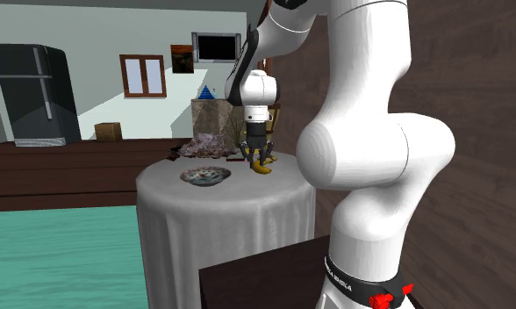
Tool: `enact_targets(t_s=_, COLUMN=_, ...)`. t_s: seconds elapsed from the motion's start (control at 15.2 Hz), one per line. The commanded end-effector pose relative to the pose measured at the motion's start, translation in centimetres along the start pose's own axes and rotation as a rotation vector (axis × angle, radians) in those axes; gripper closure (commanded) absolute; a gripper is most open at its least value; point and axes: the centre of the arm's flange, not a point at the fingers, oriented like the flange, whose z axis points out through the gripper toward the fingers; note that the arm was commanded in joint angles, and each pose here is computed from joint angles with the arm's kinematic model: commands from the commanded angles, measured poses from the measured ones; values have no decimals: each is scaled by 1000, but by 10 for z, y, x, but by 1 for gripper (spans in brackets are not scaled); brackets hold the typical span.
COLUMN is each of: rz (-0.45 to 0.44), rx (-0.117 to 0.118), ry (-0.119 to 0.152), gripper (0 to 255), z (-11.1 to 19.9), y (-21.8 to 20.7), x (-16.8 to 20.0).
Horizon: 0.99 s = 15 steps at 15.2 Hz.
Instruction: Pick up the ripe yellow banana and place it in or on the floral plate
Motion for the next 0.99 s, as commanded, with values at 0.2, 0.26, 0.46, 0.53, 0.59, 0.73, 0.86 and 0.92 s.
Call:
enact_targets(t_s=0.2, rz=0, rx=0, ry=0, gripper=255, z=0, y=0, x=0)
enact_targets(t_s=0.26, rz=0, rx=0, ry=0, gripper=255, z=0, y=0, x=0)
enact_targets(t_s=0.46, rz=0, rx=0, ry=0, gripper=255, z=0, y=0, x=0)
enact_targets(t_s=0.53, rz=0, rx=0, ry=0, gripper=255, z=-5, y=0, x=-1)
enact_targets(t_s=0.59, rz=0, rx=0, ry=0, gripper=255, z=-10, y=0, x=-1)
enact_targets(t_s=0.73, rz=0, rx=0, ry=0, gripper=255, z=-21, y=-1, x=-2)
enact_targets(t_s=0.86, rz=0, rx=0, ry=0, gripper=255, z=-31, y=-1, x=-4)
enact_targets(t_s=0.92, rz=0, rx=0, ry=0, gripper=255, z=-36, y=-1, x=-4)
